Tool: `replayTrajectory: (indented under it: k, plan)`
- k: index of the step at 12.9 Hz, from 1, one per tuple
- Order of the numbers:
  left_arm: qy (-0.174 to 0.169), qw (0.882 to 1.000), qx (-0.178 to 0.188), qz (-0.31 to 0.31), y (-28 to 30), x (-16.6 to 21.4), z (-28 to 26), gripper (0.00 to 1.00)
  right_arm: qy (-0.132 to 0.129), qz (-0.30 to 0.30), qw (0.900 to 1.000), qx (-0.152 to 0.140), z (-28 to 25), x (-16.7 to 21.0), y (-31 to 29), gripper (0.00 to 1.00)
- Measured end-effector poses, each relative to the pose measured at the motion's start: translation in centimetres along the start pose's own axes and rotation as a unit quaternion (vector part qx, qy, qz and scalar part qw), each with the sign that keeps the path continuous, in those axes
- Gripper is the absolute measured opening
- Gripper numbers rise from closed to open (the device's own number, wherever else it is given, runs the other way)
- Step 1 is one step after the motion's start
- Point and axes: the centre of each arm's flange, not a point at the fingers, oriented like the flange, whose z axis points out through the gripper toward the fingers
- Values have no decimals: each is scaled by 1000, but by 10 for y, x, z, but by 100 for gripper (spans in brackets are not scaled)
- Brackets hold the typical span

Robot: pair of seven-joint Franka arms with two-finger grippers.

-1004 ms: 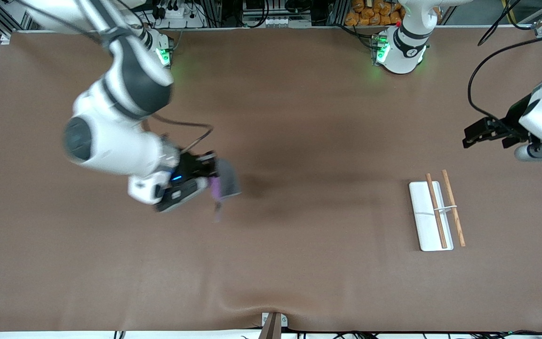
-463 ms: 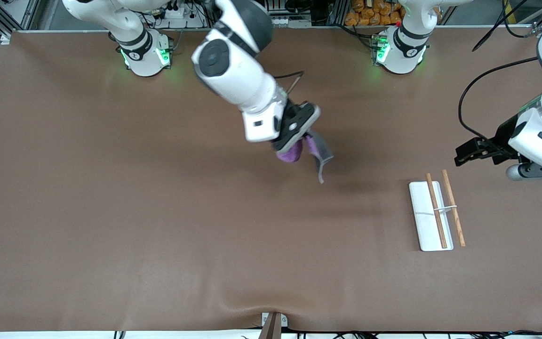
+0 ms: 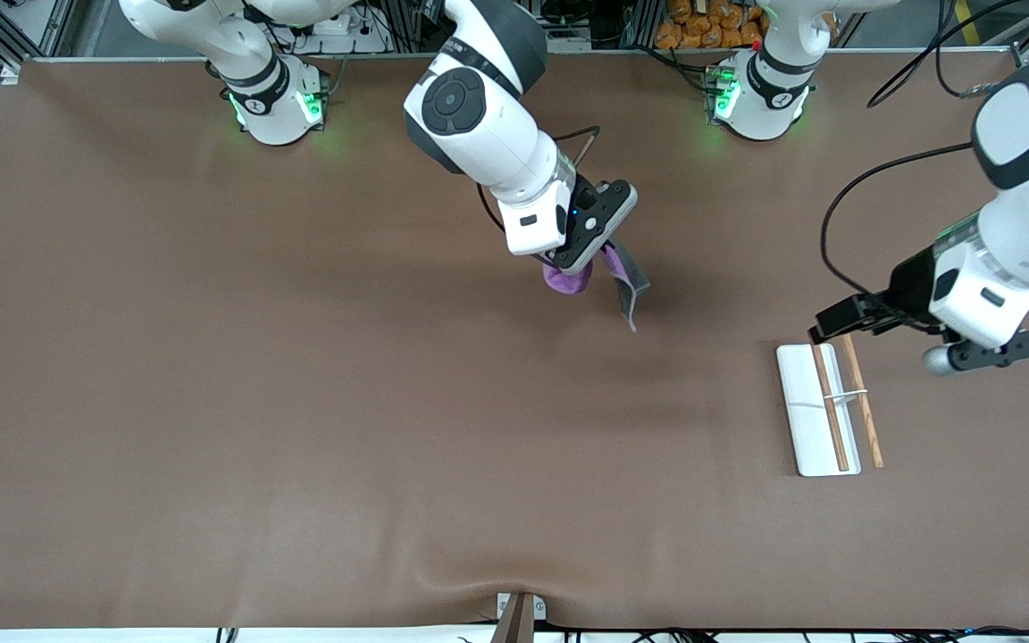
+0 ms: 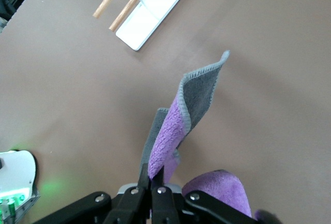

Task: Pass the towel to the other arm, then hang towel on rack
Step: 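Hold the towel with the right gripper while the left gripper grasps it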

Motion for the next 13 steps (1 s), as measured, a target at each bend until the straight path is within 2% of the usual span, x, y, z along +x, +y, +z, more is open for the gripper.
replayTrajectory:
  k: [4, 9, 13]
  plan:
    - [-28, 999, -22, -36, 43, -3, 38, 100, 2, 3, 1000, -6, -3, 1, 9, 2]
    - [-24, 994, -40, -97, 130, -16, 73, 100, 4, 11, 1000, -10, -7, 3, 22, 2]
    - [-31, 992, -39, -117, 158, -29, 95, 100, 4, 11, 1000, -10, -7, 3, 22, 2]
